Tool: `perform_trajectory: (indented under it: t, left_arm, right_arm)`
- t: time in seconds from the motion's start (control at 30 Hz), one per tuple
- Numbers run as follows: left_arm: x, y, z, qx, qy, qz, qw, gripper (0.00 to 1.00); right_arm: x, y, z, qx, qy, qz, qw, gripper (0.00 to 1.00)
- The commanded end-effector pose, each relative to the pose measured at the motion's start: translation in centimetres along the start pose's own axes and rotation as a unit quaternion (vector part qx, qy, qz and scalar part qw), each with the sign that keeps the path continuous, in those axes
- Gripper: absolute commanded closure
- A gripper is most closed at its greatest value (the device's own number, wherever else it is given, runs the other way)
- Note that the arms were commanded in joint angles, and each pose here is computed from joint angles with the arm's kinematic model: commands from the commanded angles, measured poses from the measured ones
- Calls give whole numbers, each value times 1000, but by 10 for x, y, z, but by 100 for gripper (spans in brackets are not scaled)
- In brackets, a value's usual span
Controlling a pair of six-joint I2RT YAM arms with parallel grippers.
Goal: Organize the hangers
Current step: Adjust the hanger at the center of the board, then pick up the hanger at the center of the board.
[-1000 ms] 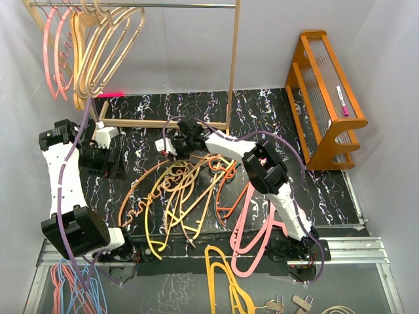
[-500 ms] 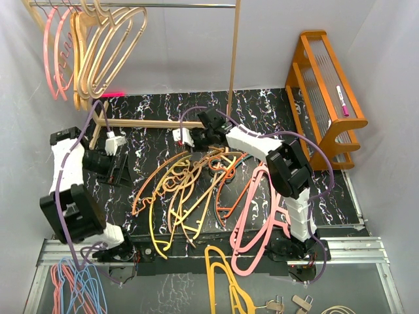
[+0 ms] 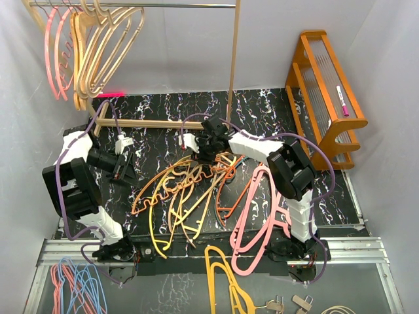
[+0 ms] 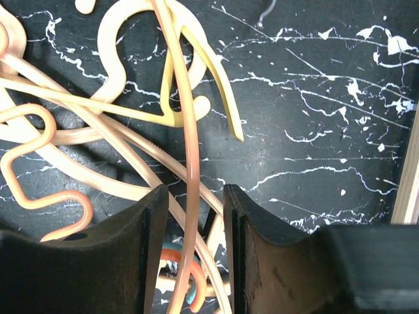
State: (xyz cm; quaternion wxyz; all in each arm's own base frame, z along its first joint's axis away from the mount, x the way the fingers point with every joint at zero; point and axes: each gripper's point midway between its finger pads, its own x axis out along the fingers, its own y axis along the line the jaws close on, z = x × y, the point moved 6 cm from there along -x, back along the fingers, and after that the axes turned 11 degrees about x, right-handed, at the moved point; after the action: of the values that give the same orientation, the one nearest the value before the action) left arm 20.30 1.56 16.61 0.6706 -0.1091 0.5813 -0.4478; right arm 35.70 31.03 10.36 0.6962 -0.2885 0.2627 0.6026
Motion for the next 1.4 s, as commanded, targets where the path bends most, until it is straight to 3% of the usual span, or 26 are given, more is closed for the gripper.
perform_trajectory:
  t: [0.0,0.33,0.73,1.1,1.17,1.27,1.37]
  left_arm:
    - [-4,-10,9,21,-23,-6,999,9]
    - [-3,-13,3,26,-13,0,1000,10]
    - [-3,-12,3,23,-12,0,1000,10]
    - [-4,-14,2,26,-5,7,1000,11]
    - [-4,-15,1,27,-4,8,1000,11]
    - [-4,-15,1,30,1,10,1000,11]
    - [-6,-13,2,34,4,17,999,11]
  right_arm:
    - [-19,-19,24,-2,-20,-22,1000,58]
    - [-1,-15,19,28,-4,29,999,60]
    - [-6,-6,22,57,-10,50,997,58]
    - [22,-6,11,59,14,58,997,59]
    - [27,-8,13,57,13,57,997,62]
    - [30,-8,15,53,14,57,997,88]
    - [19,-4,16,48,10,48,998,92]
